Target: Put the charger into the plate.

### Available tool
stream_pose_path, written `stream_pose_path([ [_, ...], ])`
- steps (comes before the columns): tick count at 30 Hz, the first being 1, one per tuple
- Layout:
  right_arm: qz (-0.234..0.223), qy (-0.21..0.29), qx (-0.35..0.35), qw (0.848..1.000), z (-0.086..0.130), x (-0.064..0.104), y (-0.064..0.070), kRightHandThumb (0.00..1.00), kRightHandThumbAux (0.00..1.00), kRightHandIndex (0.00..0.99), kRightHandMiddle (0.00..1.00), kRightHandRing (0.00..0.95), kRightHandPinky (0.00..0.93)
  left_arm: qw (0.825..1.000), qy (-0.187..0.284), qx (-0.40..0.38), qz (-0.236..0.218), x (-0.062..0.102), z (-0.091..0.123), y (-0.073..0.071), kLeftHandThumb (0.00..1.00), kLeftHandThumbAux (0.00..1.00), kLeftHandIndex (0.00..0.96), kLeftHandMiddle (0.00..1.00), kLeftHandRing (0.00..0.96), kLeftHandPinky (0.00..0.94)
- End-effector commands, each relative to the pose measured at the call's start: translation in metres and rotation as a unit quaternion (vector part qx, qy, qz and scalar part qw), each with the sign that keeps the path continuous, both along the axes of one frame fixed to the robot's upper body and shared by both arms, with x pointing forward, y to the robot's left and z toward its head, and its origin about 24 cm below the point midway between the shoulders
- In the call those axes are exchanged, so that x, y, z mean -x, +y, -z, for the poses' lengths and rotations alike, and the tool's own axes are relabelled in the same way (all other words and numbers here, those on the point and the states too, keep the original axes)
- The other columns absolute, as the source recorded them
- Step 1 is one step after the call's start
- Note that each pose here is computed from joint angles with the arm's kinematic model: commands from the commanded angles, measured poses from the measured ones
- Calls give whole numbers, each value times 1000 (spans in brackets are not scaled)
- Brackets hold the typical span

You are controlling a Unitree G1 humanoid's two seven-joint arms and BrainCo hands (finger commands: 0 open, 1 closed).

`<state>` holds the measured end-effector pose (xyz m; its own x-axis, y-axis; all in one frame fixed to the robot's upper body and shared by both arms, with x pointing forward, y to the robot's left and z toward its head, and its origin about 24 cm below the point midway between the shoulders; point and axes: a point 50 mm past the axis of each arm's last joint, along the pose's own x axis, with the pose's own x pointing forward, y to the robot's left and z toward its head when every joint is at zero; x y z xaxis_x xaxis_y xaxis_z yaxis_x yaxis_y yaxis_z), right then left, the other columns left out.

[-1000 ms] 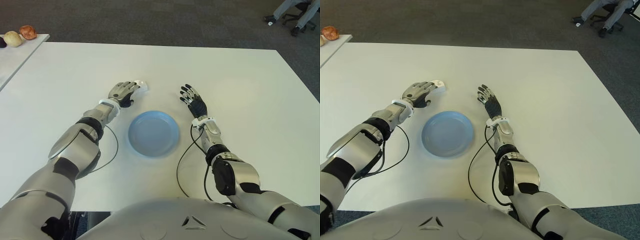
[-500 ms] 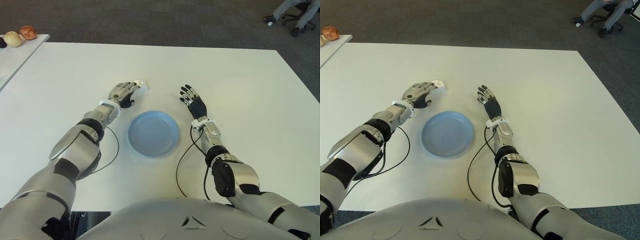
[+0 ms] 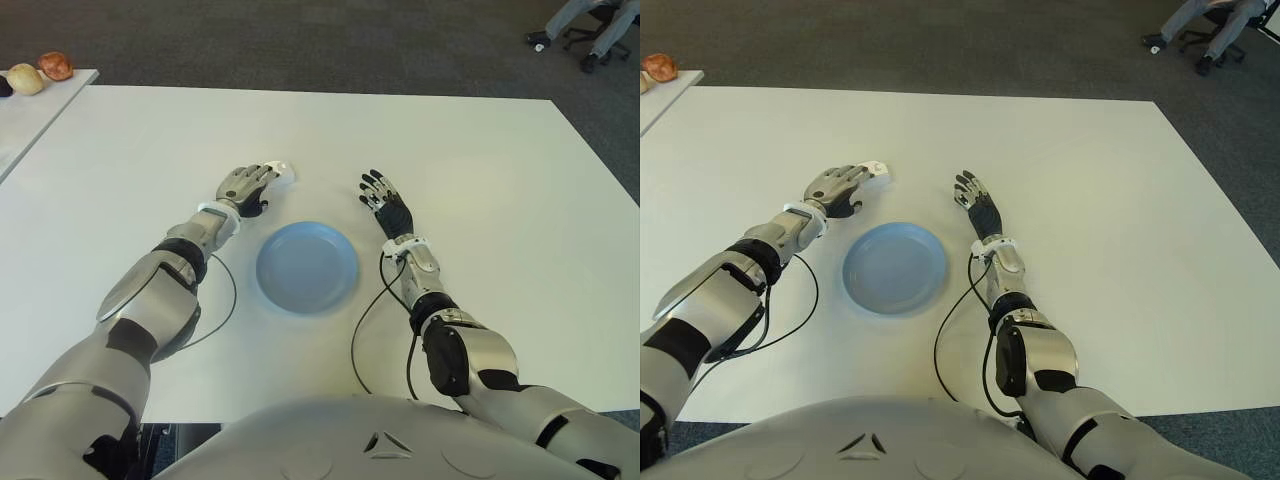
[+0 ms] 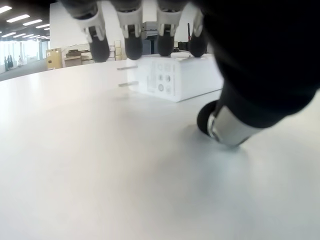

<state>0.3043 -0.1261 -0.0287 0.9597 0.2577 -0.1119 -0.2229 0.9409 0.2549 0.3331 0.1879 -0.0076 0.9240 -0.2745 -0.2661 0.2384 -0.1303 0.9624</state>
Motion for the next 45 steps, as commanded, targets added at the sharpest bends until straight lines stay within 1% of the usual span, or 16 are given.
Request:
stream_pose_path([
  [1,5,109,-8,994,41,35,1,1,615,83,119,73,53,993,70,-84,39,30,33,16,0,735,0,11,0,32],
  [4,5,110,-8,994,42,35,2,0,615,80,118,72,47,990,69,-105,58,32,33,20,0,748,0,10,0,33],
  [7,5,111,-9,994,42,35,2,0,615,78,117,71,47,988,66,-118,78,34,30,28,0,753,0,6,0,28],
  [9,5,112,-9,994,42,35,2,0,615,76,116,70,49,986,66,-124,87,35,30,30,0,758,0,2,0,28],
  [14,4,113,-9,994,42,34,2,0,617,70,111,66,51,981,57,-142,118,38,24,43,0,768,0,0,0,21],
  [18,5,114,-11,993,42,34,2,0,618,68,111,67,55,976,29,-145,158,36,7,53,0,774,0,0,0,7],
  [23,6,116,-13,993,42,34,2,0,614,69,115,71,54,970,-8,-147,191,33,-11,59,0,784,0,0,0,3],
  [26,6,118,-15,993,42,34,2,0,610,72,118,73,43,969,-28,-142,198,33,-19,63,0,789,0,0,0,1],
  [31,5,118,-12,993,42,33,2,0,607,73,119,72,42,969,-56,-142,196,37,-30,74,0,789,0,0,0,0],
  [36,5,118,-10,993,41,33,2,0,618,70,116,71,50,966,-75,-145,203,44,-44,84,0,777,0,0,0,0],
  [45,7,121,-6,993,41,32,2,0,619,70,116,73,55,965,-93,-138,205,59,-62,88,0,752,0,0,0,0],
])
